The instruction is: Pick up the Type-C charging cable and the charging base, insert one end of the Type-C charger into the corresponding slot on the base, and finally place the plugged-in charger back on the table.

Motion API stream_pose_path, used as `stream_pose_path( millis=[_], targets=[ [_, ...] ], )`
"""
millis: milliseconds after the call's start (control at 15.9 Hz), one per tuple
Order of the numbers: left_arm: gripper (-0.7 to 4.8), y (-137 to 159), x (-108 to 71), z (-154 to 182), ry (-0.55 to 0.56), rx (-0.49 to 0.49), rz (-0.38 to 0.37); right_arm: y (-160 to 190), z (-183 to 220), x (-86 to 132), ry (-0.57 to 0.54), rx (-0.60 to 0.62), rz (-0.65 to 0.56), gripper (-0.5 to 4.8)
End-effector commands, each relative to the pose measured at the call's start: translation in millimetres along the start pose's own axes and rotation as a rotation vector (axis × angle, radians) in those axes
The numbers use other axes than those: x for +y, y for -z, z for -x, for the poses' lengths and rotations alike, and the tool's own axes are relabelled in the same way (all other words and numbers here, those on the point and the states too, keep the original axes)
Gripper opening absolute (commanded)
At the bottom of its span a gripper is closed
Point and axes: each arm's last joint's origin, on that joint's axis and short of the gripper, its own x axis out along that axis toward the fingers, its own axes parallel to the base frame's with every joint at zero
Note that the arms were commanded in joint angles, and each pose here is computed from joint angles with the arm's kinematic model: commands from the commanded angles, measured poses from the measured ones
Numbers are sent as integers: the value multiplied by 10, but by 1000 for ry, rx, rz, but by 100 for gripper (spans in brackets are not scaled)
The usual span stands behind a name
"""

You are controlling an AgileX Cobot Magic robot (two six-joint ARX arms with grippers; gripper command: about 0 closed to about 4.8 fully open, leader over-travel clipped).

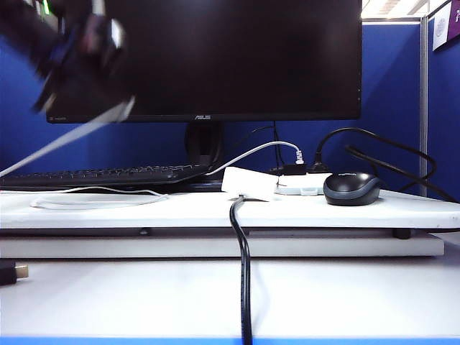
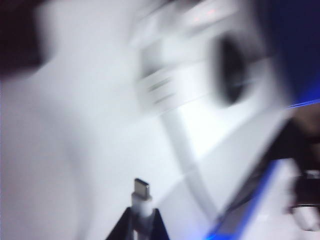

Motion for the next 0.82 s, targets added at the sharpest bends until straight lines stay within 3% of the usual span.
stream_pose_path(
  millis=[63, 314, 565, 816],
  targets=[
    [-6, -93, -271, 192, 236, -142, -138, -25, 14, 27, -60, -8, 20, -6],
    [-6, -99, -551, 410, 373, -225, -271, 31, -112, 62, -116, 37, 41, -6],
    [-6, -86, -636, 475, 426, -242, -296, 187, -447, 124, -193, 142, 89, -6],
    [-6, -82, -665, 493, 519, -251, -305, 293, -711, 19, -156, 246, 116, -6]
  ],
)
